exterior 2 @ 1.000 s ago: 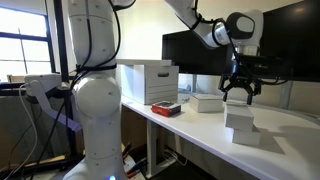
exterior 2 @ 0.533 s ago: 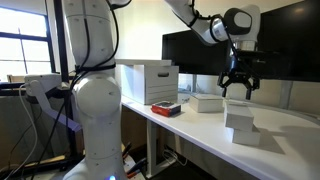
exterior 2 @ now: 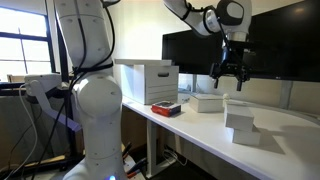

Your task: Pick up the two box and put them on the table

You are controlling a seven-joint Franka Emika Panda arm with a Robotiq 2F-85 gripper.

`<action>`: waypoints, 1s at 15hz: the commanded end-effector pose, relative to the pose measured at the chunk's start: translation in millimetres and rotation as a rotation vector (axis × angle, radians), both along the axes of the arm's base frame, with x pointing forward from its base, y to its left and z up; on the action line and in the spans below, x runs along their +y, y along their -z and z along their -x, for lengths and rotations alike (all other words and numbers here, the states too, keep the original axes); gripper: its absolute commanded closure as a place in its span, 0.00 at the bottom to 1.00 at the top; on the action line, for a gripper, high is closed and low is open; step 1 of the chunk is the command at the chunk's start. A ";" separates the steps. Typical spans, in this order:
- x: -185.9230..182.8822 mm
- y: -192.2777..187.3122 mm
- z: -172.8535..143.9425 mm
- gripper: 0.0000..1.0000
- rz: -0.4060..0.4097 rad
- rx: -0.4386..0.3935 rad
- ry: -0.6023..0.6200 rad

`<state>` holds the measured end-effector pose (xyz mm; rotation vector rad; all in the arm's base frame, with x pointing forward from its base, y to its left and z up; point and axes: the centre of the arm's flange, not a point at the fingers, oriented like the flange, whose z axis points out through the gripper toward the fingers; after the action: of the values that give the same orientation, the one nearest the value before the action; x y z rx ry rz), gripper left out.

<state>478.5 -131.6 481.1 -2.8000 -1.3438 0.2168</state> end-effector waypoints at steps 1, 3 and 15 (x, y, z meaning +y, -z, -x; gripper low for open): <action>7.8 -10.5 16.1 0.00 -0.006 0.044 -0.027; 7.1 -14.2 23.5 0.00 -0.002 0.062 -0.028; 20.7 -78.7 50.5 0.00 0.026 -0.061 -0.065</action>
<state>439.1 -119.5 549.9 -2.8293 -1.4004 0.1603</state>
